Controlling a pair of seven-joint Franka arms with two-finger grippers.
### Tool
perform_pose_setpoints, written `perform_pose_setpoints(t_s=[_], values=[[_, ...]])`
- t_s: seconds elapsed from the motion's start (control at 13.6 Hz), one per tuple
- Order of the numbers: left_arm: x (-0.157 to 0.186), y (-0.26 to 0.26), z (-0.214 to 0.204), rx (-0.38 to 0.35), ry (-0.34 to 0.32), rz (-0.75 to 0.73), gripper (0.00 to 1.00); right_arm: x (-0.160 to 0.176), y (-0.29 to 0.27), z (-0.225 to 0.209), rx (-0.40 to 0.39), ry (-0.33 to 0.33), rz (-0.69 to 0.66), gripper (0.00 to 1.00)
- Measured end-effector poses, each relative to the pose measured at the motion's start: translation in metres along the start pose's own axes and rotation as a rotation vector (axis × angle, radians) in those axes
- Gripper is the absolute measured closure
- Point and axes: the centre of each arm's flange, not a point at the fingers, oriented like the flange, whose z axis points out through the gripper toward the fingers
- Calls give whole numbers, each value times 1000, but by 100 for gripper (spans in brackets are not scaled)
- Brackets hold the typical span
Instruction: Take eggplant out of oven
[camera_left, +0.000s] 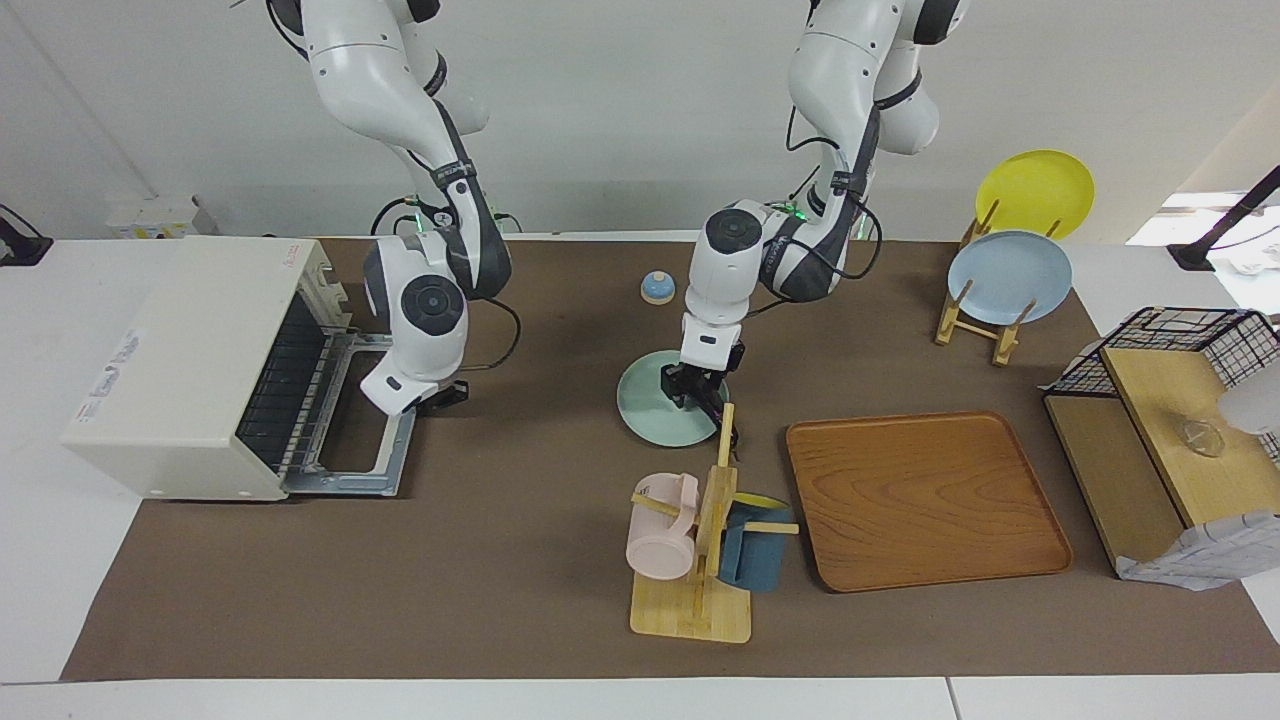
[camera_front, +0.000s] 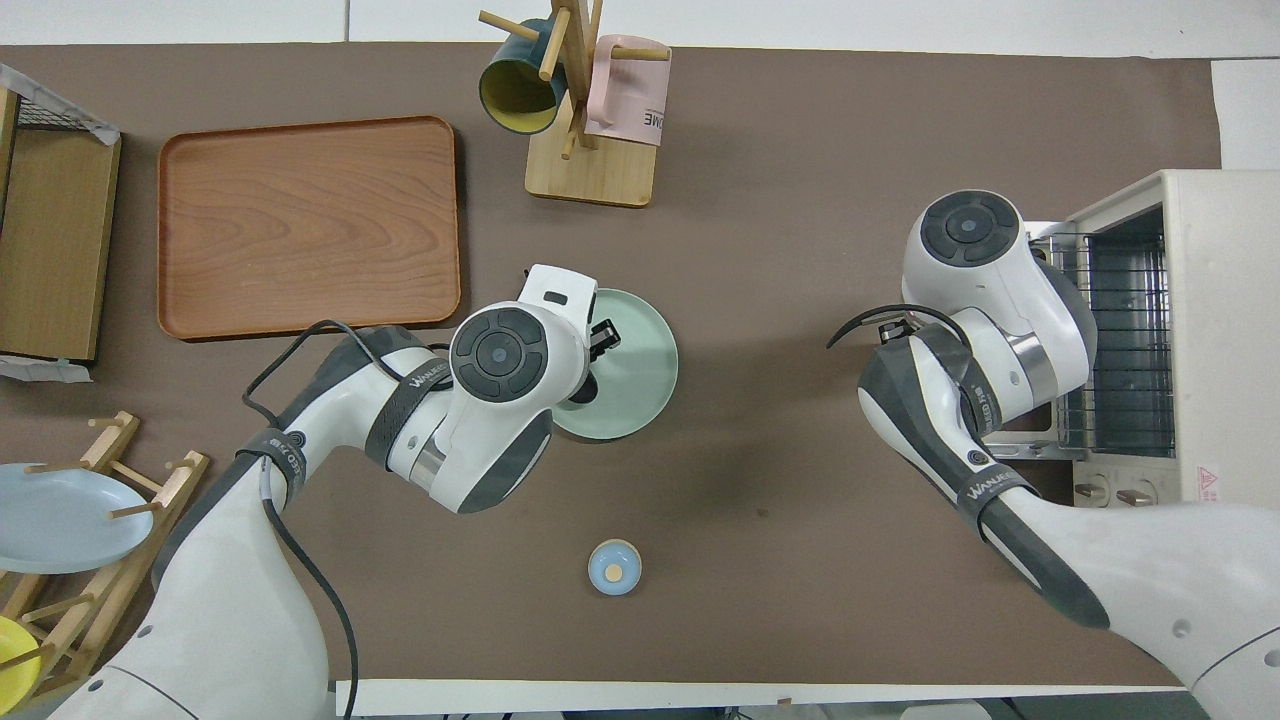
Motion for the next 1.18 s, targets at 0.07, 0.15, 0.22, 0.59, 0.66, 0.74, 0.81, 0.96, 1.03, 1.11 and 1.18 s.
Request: perform_pose_setpoints(t_s=[0.07, 0.15, 0.22, 0.59, 0.66, 0.74, 0.81, 0.96, 1.03, 1.11, 1.18], values=[[0, 1, -1, -2, 1, 0, 54, 1, 0, -5, -13, -4, -16, 99], [1, 2, -3, -4, 1, -1, 54, 2, 3, -12, -18, -8, -40, 99], [4, 4, -7, -1, 0, -5, 54, 3, 9, -22, -17, -4, -65, 99], [114, -57, -49, 67, -27, 148, 54, -15, 69, -78, 38, 19, -139, 98], [151, -89, -54, 79, -40, 212, 54, -21, 86, -88, 43, 24, -139, 97], [183, -119, -59, 83, -49, 269, 54, -28, 107, -98, 42, 25, -135, 96], [207, -143, -62, 80, -50, 302, 54, -34, 129, -104, 46, 24, -133, 96], [240, -170, -55, 84, -54, 331, 54, -43, 176, -109, 96, 27, -121, 92], [251, -169, -46, 90, -53, 347, 54, -46, 196, -110, 132, 19, -97, 84], [257, -163, -36, 103, -53, 363, 54, -49, 209, -117, 176, 7, -73, 70], [259, -157, -29, 113, -55, 377, 47, -50, 217, -132, 216, 8, -54, 59]])
